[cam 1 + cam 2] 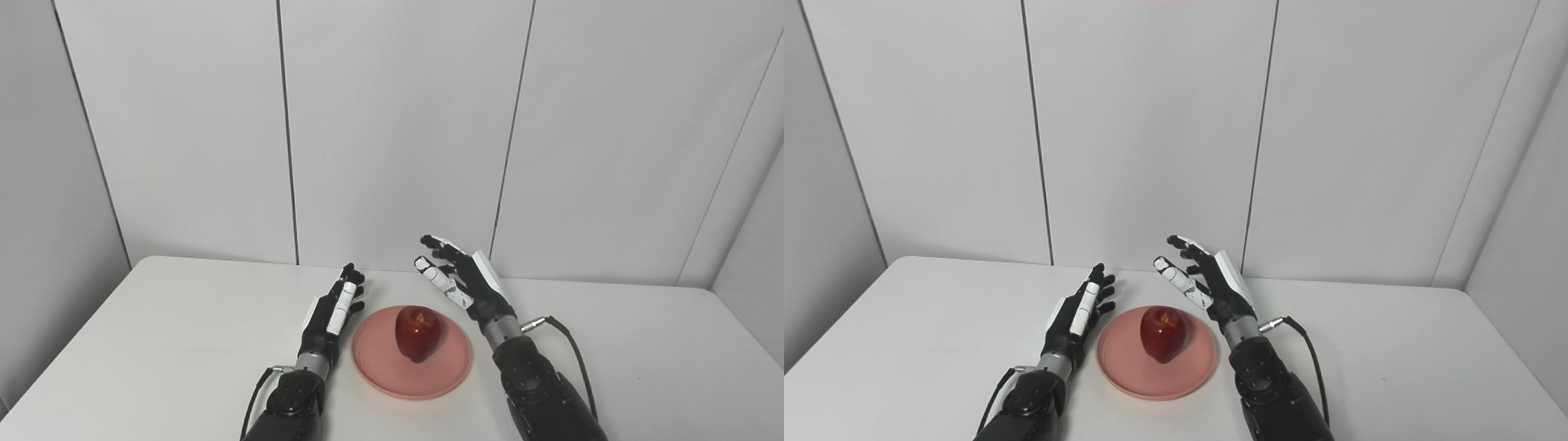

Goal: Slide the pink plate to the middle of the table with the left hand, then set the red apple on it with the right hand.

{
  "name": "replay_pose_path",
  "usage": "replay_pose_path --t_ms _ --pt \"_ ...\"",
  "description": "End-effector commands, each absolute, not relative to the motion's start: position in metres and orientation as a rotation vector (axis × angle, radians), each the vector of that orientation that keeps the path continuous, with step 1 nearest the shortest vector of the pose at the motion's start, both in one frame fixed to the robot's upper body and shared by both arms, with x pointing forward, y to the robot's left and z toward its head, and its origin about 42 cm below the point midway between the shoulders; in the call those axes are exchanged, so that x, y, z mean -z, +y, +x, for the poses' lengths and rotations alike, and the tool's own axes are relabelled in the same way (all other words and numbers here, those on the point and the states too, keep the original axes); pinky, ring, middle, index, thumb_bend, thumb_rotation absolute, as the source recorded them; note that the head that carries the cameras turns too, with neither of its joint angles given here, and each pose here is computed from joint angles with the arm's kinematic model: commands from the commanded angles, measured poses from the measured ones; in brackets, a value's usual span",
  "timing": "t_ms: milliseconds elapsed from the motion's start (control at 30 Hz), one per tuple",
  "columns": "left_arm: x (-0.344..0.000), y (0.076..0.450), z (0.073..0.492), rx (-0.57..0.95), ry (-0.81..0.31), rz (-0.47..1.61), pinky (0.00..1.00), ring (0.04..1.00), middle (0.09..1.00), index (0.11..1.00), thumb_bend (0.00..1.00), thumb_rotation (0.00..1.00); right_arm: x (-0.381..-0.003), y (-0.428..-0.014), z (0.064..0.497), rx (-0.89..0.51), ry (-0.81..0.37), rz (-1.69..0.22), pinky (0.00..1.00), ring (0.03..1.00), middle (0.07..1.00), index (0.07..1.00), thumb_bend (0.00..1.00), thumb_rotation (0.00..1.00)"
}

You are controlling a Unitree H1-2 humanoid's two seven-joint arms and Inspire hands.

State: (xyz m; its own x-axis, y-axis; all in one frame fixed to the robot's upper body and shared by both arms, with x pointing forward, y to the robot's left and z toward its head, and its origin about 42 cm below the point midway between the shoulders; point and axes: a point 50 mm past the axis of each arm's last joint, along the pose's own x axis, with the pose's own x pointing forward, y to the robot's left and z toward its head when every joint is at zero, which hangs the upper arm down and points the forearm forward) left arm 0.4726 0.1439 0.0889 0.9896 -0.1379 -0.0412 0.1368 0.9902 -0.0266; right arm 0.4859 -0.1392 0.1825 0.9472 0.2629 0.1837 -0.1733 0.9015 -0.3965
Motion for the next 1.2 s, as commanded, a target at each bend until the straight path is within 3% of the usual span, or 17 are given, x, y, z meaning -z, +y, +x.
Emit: replay_pose_path --t_ms 0,67,300,400,467,667,800,1167 --pt "-0.043 0.151 0.441 0.092 0.173 -0.01 0.94 0.958 0.96 0.971 0.86 0.94 -0.206 -0.14 0.494 -0.209 -0.331 -0.271 0.84 0.883 0.878 0.875 0.99 1.0" --pt "-0.044 0.15 0.44 0.08 0.161 -0.009 0.99 0.978 0.978 0.993 0.89 0.95 -0.203 -0.142 0.493 -0.197 -0.311 -0.208 0.88 0.897 0.892 0.899 0.99 1.0" --pt "-0.047 0.148 0.438 0.038 0.106 -0.014 1.0 0.999 0.99 1.0 0.89 0.98 -0.179 -0.159 0.491 -0.085 -0.159 0.05 0.9 0.899 0.905 0.925 1.0 1.0" --pt "-0.048 0.149 0.438 0.031 0.095 -0.013 1.0 1.0 0.999 1.0 0.89 0.99 -0.164 -0.168 0.488 -0.064 -0.124 0.078 0.92 0.912 0.918 0.929 1.0 1.0" --pt "-0.049 0.15 0.438 0.027 0.09 -0.017 1.0 1.0 1.0 1.0 0.81 0.99 -0.154 -0.173 0.486 -0.056 -0.11 0.077 1.0 0.942 0.931 0.945 1.0 1.0" --pt "-0.052 0.154 0.442 0.017 0.077 0.001 1.0 1.0 1.0 1.0 0.77 1.0 -0.126 -0.185 0.481 -0.023 -0.068 0.086 1.0 0.995 0.948 0.961 0.96 1.0" --pt "-0.052 0.159 0.443 0.006 0.087 0.017 1.0 1.0 1.0 1.0 0.81 1.0 -0.111 -0.189 0.475 0.033 -0.012 0.196 1.0 0.975 0.95 0.966 0.96 1.0" --pt "-0.051 0.164 0.449 0.033 0.134 0.006 1.0 1.0 1.0 1.0 0.86 1.0 -0.091 -0.199 0.467 0.094 0.042 0.273 1.0 0.999 0.978 0.983 0.96 1.0"
